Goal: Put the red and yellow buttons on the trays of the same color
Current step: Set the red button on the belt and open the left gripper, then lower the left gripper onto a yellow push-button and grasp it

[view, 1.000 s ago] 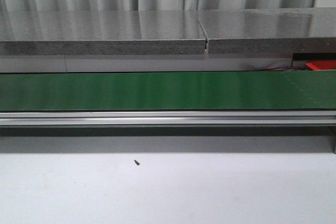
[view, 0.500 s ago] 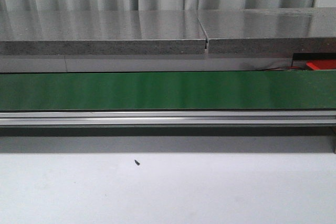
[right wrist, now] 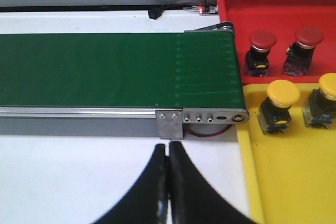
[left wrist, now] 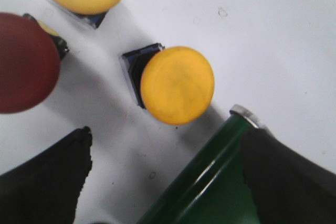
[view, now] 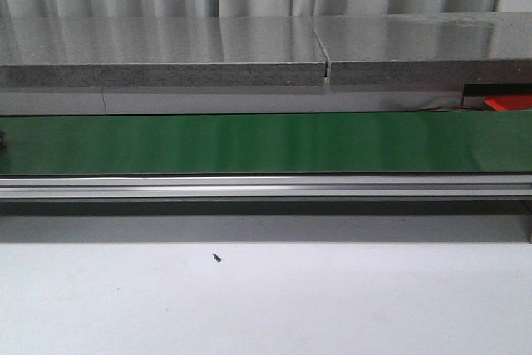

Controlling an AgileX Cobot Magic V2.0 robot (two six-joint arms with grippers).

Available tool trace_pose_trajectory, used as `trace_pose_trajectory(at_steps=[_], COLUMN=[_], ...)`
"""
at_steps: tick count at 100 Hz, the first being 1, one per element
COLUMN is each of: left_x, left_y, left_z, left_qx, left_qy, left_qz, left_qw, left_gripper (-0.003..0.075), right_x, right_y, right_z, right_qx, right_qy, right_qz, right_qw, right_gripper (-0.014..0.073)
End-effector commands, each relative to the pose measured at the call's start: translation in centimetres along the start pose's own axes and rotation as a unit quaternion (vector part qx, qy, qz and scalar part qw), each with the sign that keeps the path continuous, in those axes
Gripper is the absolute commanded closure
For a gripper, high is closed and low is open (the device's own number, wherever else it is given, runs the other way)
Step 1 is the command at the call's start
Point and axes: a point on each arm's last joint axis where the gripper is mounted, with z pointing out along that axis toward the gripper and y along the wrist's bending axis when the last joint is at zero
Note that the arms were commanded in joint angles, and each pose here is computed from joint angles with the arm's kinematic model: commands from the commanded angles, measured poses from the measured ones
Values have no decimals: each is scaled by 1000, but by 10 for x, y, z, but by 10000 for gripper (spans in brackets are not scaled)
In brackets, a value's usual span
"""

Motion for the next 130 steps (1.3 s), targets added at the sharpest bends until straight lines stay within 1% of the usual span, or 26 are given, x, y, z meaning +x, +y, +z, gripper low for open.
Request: trace_pose_trajectory(at_steps=[1, 14, 36, 61, 68, 83, 92, 109, 123, 130], left_x=[-15, -19, -19, -22, -23, -23, -23, -23, -24, -23], left_y=[-14, -15, -13, -12, -12, -12, -12, -14, -19, -22], left_z=[-32, -31, -7, 0, 1, 1, 1, -6, -29, -44], left_qx=[36, 41, 50, 56, 55, 55, 55, 58, 68, 73], left_qy=[-66, -81, -53, -62, -63, -66, -66, -71, -93, -107], left_qz=[-9, -20, -44, -51, -51, -49, -49, -34, -25, -6], left_qw=[997, 996, 996, 995, 995, 995, 995, 995, 993, 992], left_gripper=[174, 174, 174, 179, 224, 384, 436, 449, 449, 449], right_x=[-13, -13, -13, -13, -13, -13, -13, -13, -13, -13], right_y=[1, 1, 1, 1, 1, 1, 1, 1, 1, 1], right_z=[-5, -5, -5, -5, -5, -5, -5, -5, -5, -5], right_qx=[-2, -2, -2, -2, -2, -2, -2, -2, -2, -2], right_qy=[-47, -47, -47, -47, -47, -47, -47, -47, -47, -47], right_qz=[-2, -2, -2, -2, -2, -2, -2, -2, -2, -2], right_qw=[999, 999, 999, 999, 999, 999, 999, 999, 999, 999], right_gripper=[663, 663, 663, 663, 663, 663, 663, 663, 663, 663])
